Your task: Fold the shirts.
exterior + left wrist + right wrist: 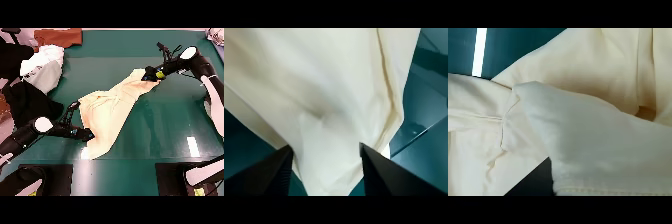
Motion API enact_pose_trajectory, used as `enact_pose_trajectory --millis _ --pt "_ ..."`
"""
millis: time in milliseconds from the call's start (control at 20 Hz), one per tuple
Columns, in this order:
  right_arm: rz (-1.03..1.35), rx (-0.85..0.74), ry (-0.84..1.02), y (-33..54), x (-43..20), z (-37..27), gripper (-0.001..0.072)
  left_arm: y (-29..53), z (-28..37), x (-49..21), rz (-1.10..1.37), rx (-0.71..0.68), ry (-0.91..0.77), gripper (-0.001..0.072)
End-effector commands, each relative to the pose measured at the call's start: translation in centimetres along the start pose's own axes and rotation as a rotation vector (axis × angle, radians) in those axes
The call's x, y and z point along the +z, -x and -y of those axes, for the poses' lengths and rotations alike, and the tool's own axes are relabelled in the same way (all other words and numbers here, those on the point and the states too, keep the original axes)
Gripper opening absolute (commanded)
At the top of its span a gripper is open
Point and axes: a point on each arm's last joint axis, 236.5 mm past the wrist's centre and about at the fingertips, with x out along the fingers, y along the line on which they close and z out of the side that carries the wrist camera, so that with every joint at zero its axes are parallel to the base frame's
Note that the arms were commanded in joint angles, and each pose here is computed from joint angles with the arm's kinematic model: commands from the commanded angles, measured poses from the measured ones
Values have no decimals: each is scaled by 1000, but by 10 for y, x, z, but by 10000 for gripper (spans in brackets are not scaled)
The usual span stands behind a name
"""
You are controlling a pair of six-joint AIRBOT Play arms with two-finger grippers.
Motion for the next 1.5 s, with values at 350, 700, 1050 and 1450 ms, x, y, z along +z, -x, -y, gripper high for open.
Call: enact_pose_trajectory --millis 350,700,1050,1450 --pt "-30 2 15 1 -7 0 19 8 -25 -51 -223 107 -17 509" --pt "-29 2 15 1 -7 -1 19 -10 -10 -34 -110 3 84 508" --pt "-31 4 16 2 -7 -2 19 -21 -12 -17 -15 -22 145 477" --pt "-20 6 28 10 -7 -7 19 -27 5 22 78 -95 62 23"
